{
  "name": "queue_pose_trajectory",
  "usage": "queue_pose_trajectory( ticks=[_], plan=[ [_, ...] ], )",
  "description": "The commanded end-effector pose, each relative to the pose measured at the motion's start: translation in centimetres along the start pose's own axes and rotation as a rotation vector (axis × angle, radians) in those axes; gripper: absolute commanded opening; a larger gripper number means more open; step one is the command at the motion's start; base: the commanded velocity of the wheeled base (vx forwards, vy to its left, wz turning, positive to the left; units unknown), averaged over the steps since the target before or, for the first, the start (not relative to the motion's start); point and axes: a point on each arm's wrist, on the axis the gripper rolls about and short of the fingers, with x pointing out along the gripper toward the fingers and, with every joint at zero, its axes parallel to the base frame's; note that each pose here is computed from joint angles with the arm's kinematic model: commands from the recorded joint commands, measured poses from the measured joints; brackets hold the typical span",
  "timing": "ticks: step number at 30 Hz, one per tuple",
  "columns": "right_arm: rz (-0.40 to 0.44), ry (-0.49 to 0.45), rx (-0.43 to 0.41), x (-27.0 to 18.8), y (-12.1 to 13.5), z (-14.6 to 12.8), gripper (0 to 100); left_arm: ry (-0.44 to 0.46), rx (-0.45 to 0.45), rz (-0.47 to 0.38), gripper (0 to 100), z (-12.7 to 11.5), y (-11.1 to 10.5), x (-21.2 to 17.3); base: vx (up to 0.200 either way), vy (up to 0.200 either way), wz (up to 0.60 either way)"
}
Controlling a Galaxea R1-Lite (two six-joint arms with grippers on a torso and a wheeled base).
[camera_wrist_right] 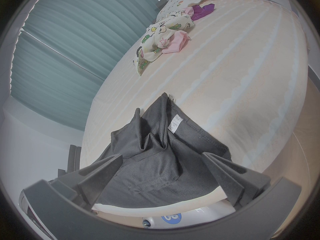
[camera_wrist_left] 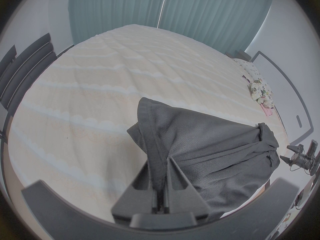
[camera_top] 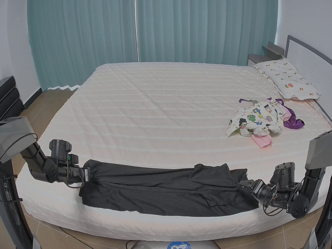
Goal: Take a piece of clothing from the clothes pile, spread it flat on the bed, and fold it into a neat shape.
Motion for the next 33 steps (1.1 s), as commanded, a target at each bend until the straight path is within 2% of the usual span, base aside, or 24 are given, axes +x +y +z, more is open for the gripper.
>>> queue_pose_trajectory(
  ticks=[1, 5, 16, 21, 28, 33],
  plan=[
    [0.002, 0.0, 0.0, 0.0, 0.0, 0.0, 100, -0.003, -0.001, 0.001, 0, 0.0, 0.0, -0.2, -0.2, 0.0, 0.0],
    [0.002, 0.0, 0.0, 0.0, 0.0, 0.0, 100, 0.003, -0.002, 0.006, 0, -0.2, 0.0, -0.2, -0.2, 0.0, 0.0],
    [0.002, 0.0, 0.0, 0.0, 0.0, 0.0, 100, -0.022, -0.002, 0.013, 0, 0.4, 0.0, -0.3, 0.0, 0.0, 0.0],
    [0.003, -0.001, 0.0, 0.0, 0.0, 0.0, 100, -0.033, -0.034, 0.017, 0, 0.7, -0.4, -0.3, 0.0, 0.0, 0.0],
    [0.003, -0.001, 0.0, 0.0, 0.0, 0.0, 100, -0.076, -0.047, 0.059, 0, 1.3, -2.9, -0.9, 0.0, 0.0, 0.0],
    [0.002, -0.002, 0.001, 0.0, 0.0, 0.0, 100, -0.093, -0.045, 0.018, 0, 1.6, -5.1, -1.5, 0.0, -0.04, 0.0]
  ],
)
